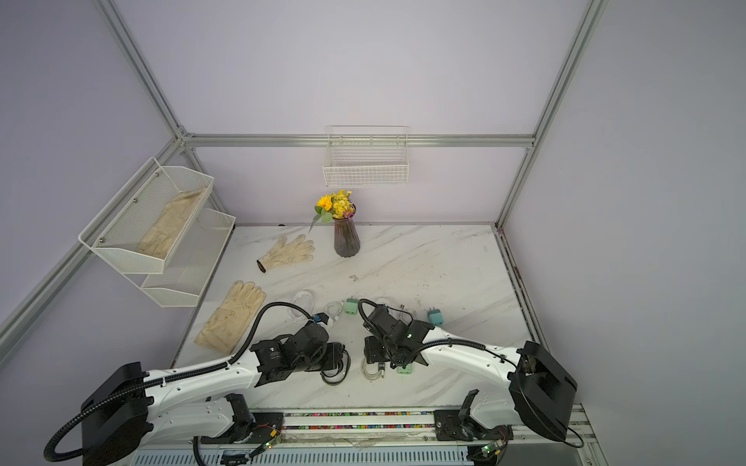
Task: Pack away charging kits
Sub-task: Pick up the charging cable from the center of the board.
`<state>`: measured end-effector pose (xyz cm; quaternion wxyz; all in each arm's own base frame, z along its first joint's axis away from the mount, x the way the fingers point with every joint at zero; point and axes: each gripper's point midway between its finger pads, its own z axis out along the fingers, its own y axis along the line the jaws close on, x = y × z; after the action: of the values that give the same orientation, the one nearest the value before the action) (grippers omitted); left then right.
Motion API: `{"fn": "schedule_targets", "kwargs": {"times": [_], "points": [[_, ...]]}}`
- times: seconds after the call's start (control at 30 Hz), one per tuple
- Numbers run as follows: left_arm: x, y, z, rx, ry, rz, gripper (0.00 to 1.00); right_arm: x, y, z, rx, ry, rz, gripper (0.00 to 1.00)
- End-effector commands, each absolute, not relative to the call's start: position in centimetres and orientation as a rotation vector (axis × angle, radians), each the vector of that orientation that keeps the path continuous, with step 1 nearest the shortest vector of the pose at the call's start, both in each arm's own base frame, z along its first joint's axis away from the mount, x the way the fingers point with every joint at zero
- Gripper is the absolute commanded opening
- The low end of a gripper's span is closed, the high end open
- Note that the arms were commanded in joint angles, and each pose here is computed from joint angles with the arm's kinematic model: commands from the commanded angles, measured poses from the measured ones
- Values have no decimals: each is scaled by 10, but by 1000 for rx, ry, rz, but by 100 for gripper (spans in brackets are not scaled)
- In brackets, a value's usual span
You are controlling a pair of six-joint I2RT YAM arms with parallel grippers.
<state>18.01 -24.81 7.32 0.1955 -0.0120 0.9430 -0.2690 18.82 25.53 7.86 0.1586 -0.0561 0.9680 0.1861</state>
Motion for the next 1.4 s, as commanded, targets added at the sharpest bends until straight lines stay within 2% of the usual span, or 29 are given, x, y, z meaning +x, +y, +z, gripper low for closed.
{"fn": "schedule_targets", "kwargs": {"times": [0.0,0.47,0.77,0.93,1.37], "points": [[183,-248,71,-69,2626,-778,0,179,239,64,-73,2830,446,58],[193,-257,76,-118,2601,-818,0,166,240,27,-68,2908,452,49],[198,-258,79,-142,2579,-826,0,164,239,19,-79,2928,432,34],[199,-261,82,-149,2565,-857,0,170,240,28,-76,2901,430,20],[206,-261,82,-239,2552,-863,0,193,267,87,-60,2777,560,16]]}}
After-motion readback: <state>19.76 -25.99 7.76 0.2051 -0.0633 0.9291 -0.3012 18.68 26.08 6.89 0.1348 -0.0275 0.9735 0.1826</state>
